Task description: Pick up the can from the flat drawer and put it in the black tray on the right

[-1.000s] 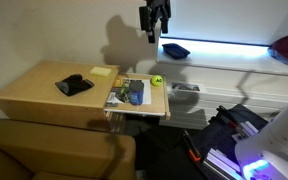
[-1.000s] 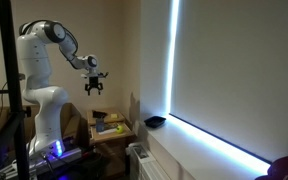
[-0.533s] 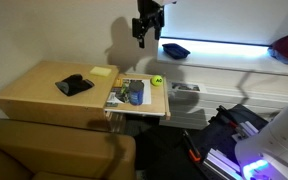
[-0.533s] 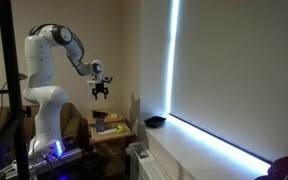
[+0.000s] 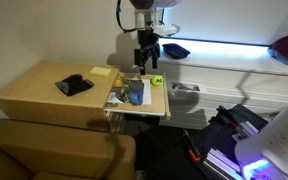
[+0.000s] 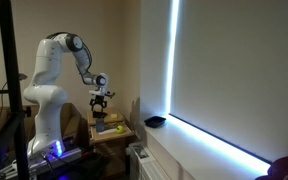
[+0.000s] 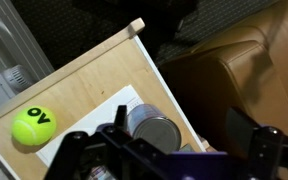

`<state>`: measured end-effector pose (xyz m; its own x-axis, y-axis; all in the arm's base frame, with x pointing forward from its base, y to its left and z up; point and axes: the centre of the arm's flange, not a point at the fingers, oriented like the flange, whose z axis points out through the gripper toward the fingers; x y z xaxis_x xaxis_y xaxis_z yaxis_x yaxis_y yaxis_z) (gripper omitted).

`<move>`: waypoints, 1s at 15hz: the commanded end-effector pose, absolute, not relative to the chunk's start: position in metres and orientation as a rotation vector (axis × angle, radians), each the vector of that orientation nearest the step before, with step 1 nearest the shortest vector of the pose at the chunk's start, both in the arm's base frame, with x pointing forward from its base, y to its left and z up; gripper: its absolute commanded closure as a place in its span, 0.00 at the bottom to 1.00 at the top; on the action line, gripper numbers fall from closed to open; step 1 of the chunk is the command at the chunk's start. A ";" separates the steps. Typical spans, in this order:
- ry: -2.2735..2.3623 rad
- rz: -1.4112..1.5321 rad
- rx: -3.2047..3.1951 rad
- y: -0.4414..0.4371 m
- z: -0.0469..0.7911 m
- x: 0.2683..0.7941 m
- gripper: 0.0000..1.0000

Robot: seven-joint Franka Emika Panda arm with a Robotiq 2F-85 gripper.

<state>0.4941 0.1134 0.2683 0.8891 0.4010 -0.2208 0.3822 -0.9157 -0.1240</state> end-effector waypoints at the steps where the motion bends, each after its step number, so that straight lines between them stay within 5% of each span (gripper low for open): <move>1: -0.630 0.389 -2.970 0.116 0.262 0.495 0.00; 15: -0.384 -0.029 -3.219 0.177 0.207 0.490 0.00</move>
